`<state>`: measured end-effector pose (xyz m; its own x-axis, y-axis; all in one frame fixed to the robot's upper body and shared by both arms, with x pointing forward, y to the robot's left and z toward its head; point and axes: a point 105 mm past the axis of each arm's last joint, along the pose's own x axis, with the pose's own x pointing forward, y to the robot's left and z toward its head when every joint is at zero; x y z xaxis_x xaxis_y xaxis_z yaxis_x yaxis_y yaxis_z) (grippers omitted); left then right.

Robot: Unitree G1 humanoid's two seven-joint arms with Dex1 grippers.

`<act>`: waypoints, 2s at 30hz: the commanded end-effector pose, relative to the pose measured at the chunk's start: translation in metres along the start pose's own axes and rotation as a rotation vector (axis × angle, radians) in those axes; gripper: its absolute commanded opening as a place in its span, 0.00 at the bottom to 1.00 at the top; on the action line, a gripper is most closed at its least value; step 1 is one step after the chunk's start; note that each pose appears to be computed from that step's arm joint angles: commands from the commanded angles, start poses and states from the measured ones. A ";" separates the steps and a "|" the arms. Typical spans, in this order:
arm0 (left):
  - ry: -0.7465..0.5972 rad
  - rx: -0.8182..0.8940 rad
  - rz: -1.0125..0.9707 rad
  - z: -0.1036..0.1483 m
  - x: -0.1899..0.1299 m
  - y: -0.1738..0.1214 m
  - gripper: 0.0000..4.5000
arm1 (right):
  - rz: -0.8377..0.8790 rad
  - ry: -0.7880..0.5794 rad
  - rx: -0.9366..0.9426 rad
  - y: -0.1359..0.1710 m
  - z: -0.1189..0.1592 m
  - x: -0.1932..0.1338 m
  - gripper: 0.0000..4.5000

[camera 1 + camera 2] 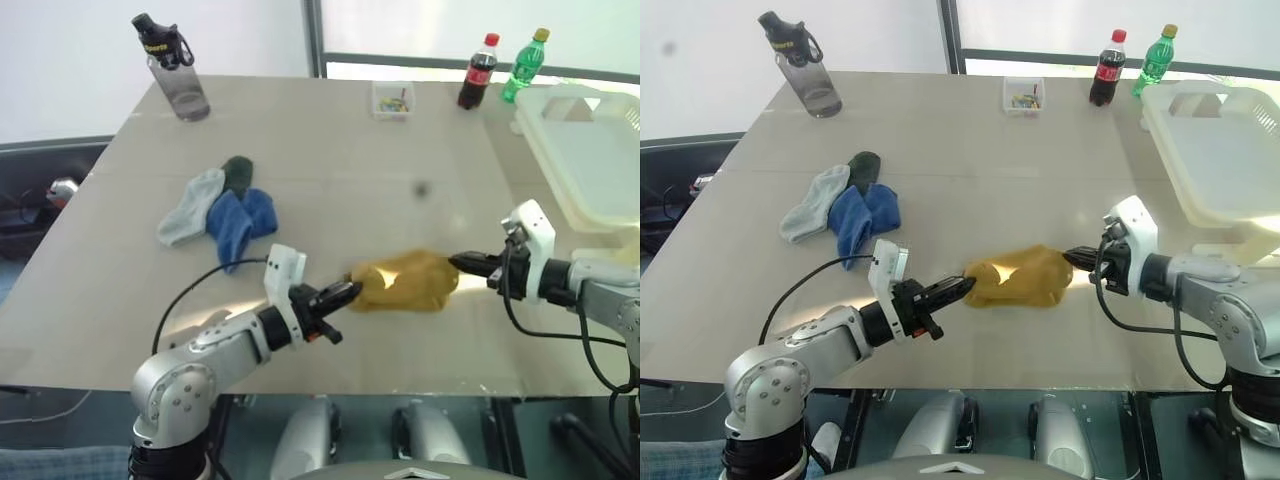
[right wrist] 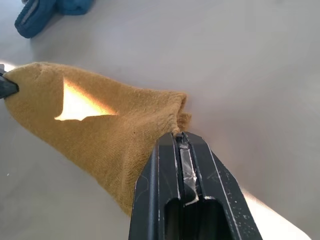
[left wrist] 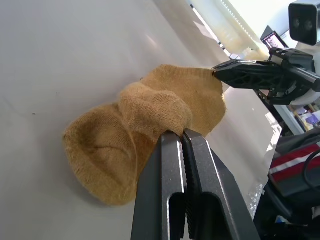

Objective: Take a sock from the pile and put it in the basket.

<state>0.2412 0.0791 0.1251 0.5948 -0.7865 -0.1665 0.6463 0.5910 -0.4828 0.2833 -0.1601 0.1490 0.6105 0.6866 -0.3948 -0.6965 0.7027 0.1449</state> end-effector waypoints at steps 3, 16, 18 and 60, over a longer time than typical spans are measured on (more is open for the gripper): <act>-0.019 0.033 -0.036 0.004 -0.001 -0.012 0.01 | -0.024 -0.022 -0.014 -0.001 0.004 -0.007 0.00; 0.001 0.061 0.003 0.001 0.001 0.002 0.01 | -0.041 0.006 0.007 -0.002 -0.005 -0.008 0.00; -0.004 0.060 0.008 0.002 0.002 0.003 0.01 | -0.044 0.008 0.010 -0.002 -0.006 -0.007 0.00; 0.025 0.091 0.010 -0.006 0.013 0.012 0.00 | 0.069 -0.196 -0.325 0.039 -0.005 0.033 0.27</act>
<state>0.2545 0.0782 0.1031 0.5934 -0.7722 -0.2272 0.6544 0.6272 -0.4224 0.2743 -0.1120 0.1418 0.5877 0.7851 -0.1957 -0.8088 0.5767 -0.1154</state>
